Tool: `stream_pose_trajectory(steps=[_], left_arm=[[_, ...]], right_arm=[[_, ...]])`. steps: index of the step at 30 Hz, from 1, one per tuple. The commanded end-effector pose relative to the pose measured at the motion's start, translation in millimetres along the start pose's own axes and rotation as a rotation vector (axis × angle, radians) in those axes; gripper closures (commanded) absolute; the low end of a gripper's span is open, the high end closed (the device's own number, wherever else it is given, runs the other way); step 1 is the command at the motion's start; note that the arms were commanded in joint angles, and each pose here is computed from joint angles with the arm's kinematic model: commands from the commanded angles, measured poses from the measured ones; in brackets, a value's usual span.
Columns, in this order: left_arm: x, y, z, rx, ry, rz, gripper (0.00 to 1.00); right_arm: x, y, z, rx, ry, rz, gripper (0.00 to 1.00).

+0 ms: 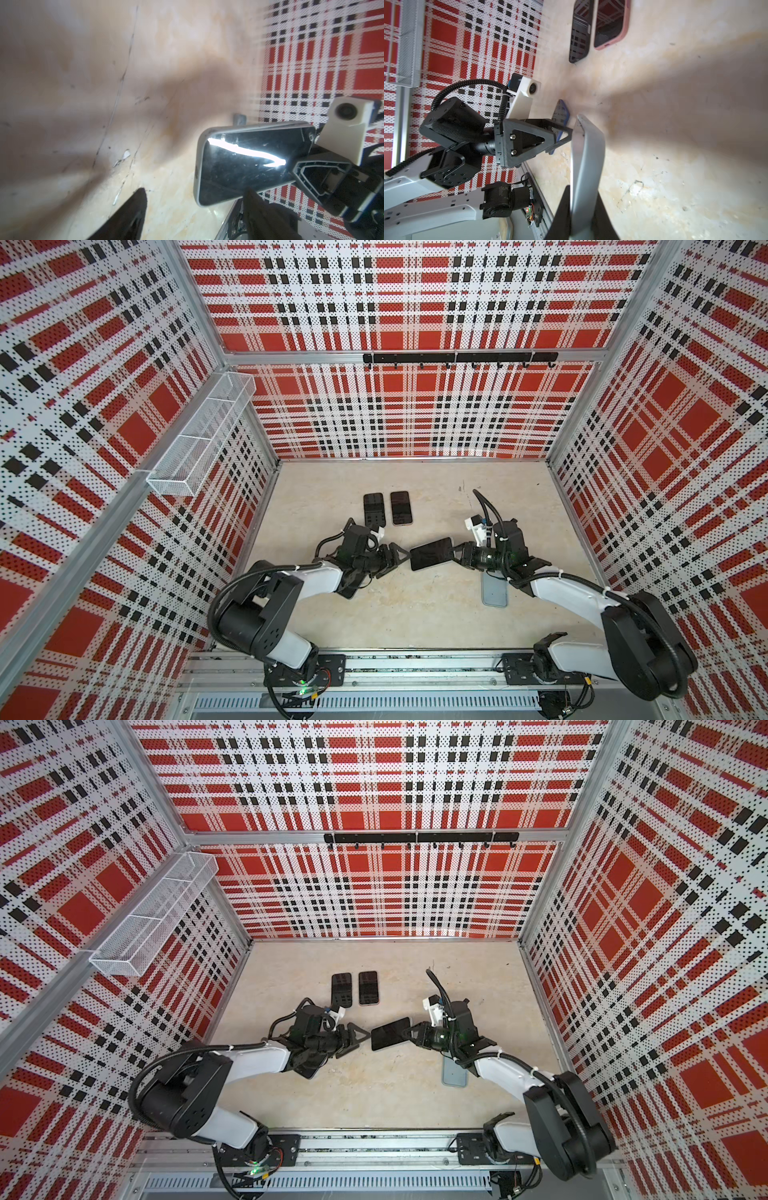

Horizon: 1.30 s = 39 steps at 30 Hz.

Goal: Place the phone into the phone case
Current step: 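Lift the cased phone off the table with both grippers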

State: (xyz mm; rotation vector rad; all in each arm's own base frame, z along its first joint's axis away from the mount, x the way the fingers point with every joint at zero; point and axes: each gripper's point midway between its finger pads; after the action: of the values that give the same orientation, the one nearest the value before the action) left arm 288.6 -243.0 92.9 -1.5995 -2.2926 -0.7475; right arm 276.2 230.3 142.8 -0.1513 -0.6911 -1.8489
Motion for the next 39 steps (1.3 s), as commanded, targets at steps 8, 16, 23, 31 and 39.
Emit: stream_pose_trajectory(steps=[8, 16, 23, 31, 39], left_arm=[[63, 47, -118, -0.246, -0.33, -0.085, 0.07], [65, 35, -163, -0.284, -0.542, -0.052, 0.16], [62, 17, -189, -0.239, -0.734, 0.012, 0.37], [58, 14, -190, -0.235, -0.745, 0.02, 0.55], [55, 15, -188, -0.232, -0.731, 0.027, 0.81]], right_arm=[[55, 43, 119, 0.153, 0.293, -0.072, 0.93], [65, 45, 140, 0.148, 0.375, -0.079, 0.92], [67, 45, 138, 0.127, 0.394, -0.117, 0.93], [61, 47, 129, 0.105, 0.393, -0.132, 0.93], [53, 50, 124, 0.088, 0.394, -0.128, 0.93]])
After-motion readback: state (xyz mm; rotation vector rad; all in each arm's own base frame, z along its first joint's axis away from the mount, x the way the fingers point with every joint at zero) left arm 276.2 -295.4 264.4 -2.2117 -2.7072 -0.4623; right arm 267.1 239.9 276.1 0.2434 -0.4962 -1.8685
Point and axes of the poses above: each gripper's point midway between its finger pads, its own x axis back along the fingers, its own z axis along the line the jaws close on, y = z × x, and after that the axes turned 2 degrees about -x, right-handed
